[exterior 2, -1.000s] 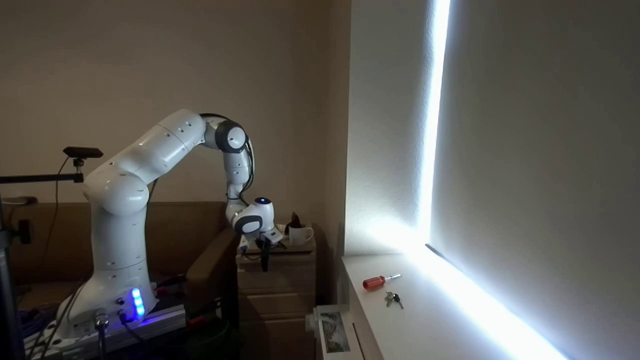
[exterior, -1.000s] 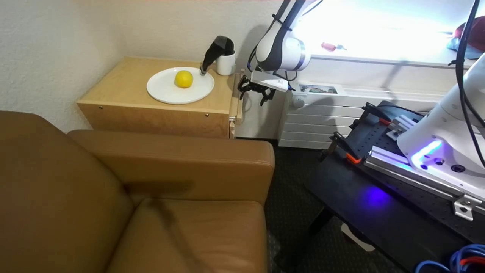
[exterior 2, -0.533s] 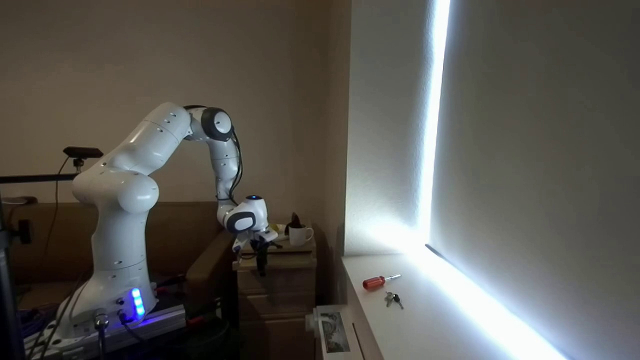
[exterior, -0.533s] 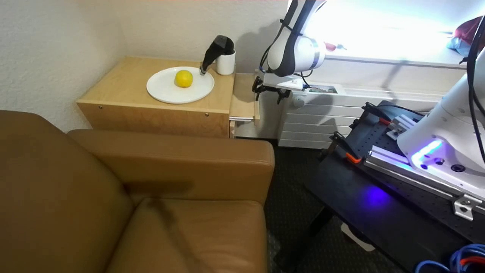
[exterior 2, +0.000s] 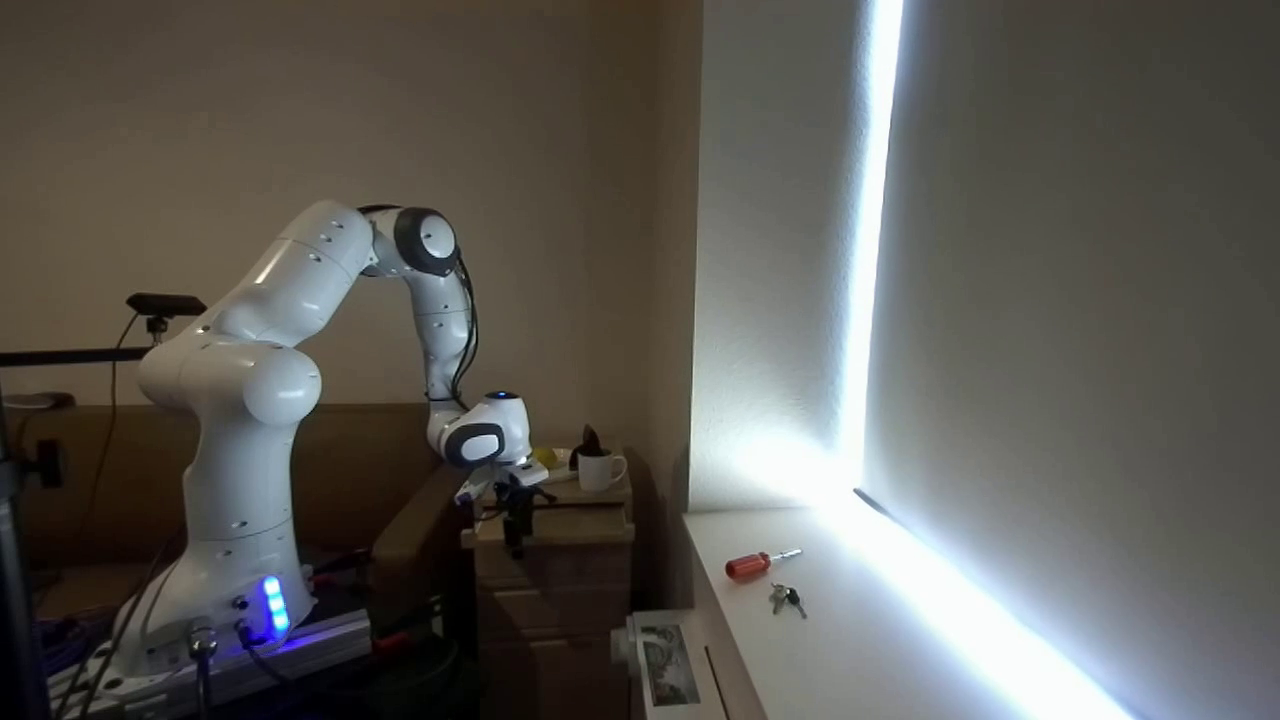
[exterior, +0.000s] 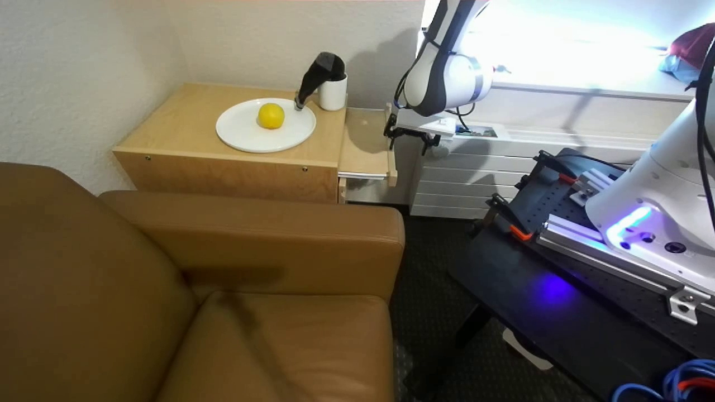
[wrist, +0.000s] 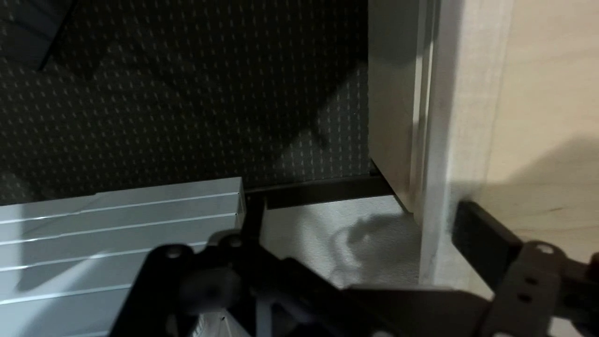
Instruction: Pull out the top shelf of the nightstand
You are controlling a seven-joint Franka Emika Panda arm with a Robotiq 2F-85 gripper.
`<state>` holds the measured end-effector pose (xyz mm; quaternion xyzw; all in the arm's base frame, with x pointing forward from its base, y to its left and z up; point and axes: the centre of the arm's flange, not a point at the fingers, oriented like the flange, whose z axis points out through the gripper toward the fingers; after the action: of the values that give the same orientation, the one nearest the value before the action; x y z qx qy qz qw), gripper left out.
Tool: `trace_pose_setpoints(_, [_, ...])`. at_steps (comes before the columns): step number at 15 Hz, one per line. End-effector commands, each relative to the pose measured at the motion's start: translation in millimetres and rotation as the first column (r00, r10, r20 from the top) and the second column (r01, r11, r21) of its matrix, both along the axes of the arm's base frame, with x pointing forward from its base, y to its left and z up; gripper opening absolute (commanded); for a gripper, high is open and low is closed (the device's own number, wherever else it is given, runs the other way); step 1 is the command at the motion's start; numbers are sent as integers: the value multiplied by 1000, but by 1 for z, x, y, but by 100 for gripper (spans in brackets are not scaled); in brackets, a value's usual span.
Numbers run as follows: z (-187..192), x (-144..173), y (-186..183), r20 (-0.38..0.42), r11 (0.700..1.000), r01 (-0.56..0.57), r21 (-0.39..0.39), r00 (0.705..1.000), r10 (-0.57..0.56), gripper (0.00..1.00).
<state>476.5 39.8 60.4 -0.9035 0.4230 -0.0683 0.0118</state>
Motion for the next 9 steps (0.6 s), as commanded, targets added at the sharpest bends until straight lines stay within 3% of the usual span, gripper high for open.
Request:
trace_pose_setpoints(1, [-64,-40,-10,-138,998,61,-29,988,-64,100])
trace_pose_setpoints(2, [-49,-37,-15,-132,995,97,-23,986,-99,100])
trace_pose_setpoints(3, [0,-6,-3,-5,999,55,3,999,-55,100])
trace_pose_setpoints(5, [1,-11,-7,-12,997,79,1,997,-79,100])
trace_pose_setpoints(9, [38,-1,-8,115,997,80,-3,990,-79,100])
